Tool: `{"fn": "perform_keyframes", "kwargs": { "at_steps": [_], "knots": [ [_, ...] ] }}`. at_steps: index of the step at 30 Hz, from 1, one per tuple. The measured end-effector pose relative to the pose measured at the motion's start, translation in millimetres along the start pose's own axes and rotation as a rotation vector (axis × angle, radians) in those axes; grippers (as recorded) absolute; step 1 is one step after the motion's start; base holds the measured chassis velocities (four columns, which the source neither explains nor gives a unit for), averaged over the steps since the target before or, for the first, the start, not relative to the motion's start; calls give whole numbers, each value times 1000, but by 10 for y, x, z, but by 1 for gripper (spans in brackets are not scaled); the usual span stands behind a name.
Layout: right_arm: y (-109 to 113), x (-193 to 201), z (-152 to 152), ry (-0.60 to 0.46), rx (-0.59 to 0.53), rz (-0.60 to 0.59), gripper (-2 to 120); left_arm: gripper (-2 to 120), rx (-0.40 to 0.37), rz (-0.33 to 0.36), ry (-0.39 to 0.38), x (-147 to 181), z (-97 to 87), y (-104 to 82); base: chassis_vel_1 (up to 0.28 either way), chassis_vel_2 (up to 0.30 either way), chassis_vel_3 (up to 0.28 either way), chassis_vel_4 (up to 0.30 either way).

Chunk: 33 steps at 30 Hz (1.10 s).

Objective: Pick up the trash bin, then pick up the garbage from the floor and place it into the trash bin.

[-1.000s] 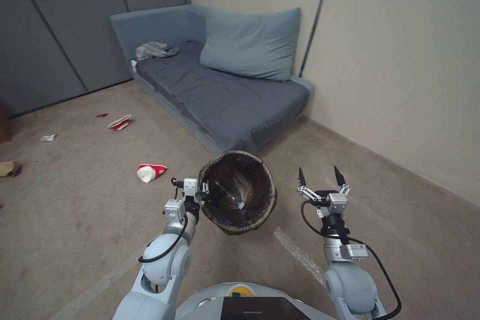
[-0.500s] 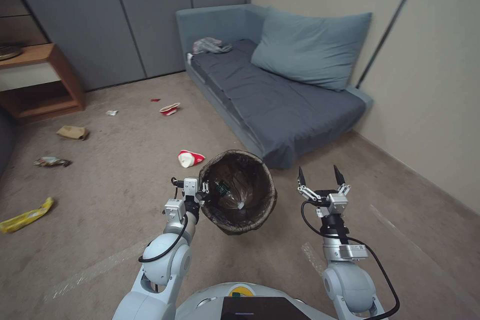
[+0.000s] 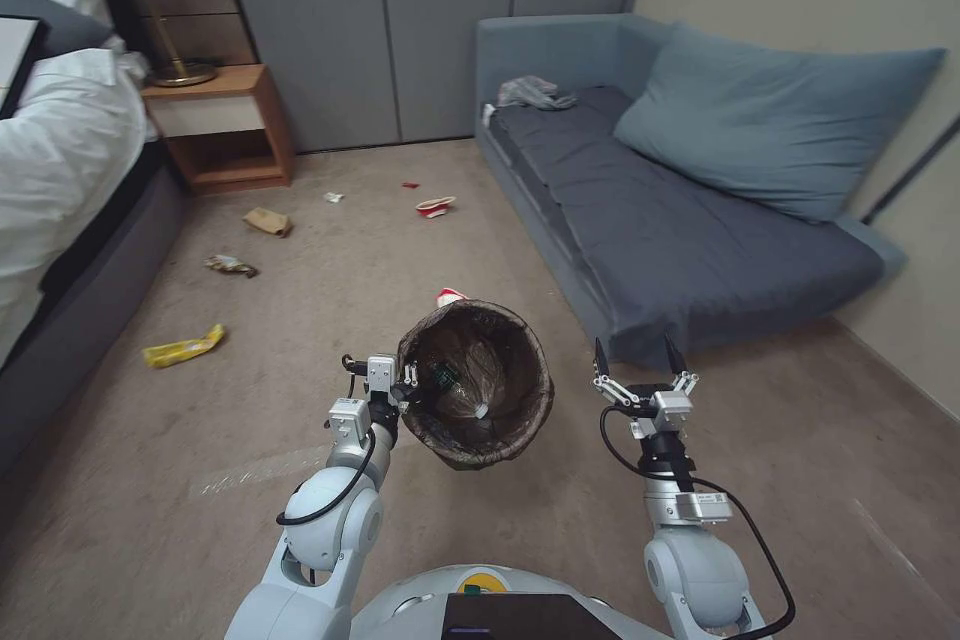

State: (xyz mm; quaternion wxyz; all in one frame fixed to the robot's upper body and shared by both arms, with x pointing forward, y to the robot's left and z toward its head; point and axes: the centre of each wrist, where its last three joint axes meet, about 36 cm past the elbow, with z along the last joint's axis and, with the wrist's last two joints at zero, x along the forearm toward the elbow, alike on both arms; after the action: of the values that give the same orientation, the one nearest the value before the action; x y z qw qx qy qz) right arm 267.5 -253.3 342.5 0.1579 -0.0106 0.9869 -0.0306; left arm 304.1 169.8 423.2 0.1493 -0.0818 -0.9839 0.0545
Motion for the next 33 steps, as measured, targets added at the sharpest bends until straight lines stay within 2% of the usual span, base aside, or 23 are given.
{"fn": "perform_keyframes", "kwargs": {
  "at_steps": [23,33],
  "knots": [
    [-51,-61,18,-41,30,-5,100,2,-3,5,-20,-1,15,6,125,123,117,134],
    [-79,-57,78,-50,47,7,100,2,-4,2,-20,-10,31,0,25,20,21,18]
  ]
}}
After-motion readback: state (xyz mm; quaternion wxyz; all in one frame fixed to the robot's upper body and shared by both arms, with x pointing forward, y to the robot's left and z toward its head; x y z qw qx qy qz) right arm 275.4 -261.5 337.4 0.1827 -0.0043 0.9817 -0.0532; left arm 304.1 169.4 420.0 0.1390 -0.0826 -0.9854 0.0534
